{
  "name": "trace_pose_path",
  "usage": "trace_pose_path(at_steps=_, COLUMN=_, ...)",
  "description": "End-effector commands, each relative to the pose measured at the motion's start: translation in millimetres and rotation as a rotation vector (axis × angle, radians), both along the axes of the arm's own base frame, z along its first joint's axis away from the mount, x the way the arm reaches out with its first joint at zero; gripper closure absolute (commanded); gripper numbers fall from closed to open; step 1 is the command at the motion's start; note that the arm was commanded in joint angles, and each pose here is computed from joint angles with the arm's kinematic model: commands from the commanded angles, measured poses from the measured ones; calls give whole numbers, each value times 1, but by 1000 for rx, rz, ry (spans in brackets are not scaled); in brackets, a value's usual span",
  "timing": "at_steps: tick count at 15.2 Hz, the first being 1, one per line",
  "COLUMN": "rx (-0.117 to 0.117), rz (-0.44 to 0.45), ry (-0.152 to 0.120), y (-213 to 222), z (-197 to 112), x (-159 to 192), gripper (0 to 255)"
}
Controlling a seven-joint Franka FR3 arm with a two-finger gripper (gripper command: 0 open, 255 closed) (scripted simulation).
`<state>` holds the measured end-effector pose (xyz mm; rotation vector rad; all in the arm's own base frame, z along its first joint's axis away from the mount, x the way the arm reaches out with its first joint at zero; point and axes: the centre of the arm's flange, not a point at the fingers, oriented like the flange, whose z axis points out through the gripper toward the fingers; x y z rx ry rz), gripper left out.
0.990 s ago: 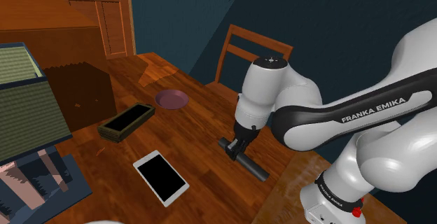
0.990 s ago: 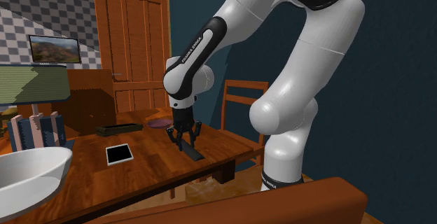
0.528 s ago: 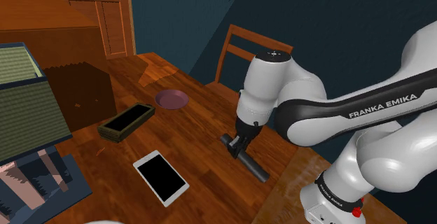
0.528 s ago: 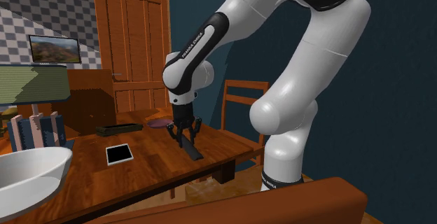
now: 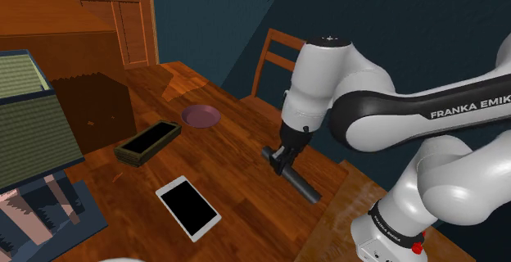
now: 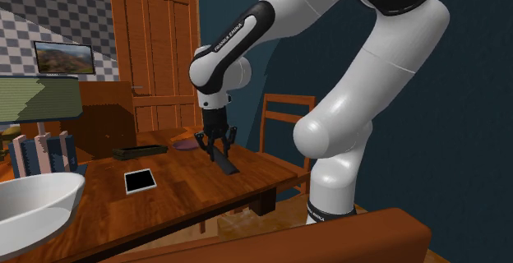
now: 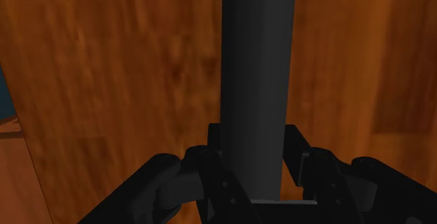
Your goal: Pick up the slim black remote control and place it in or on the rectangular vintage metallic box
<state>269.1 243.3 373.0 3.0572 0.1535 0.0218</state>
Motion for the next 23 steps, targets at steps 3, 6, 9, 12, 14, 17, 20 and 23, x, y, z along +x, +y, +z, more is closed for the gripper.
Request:
trace_pose_path(at_steps=3, rx=0, rz=0, ry=0, y=1, z=21, x=0, gripper=255)
trace_pose_path(at_steps=6, rx=0, rz=0, ry=0, y=1, z=37, x=0, gripper=255)
trace_pose_path(at_steps=9, rx=0, rz=0, ry=0, y=1, z=53, x=0, gripper=255)
trace_pose_path(at_steps=12, rx=0, rz=0, ry=0, y=0, z=65, x=0, gripper=255)
trace_pose_path(at_steps=14, rx=0, rz=0, ry=0, y=17, z=64, x=21, gripper=255)
trace_pose_path(at_steps=17, rx=0, rz=0, ry=0, y=41, z=63, x=52, gripper=255)
trace_pose_path(at_steps=20, rx=0, rz=0, ry=0, y=65, z=62, x=83, gripper=255)
trace_pose_path(at_steps=23, rx=0, rz=0, ry=0, y=90, z=61, x=114, gripper=255)
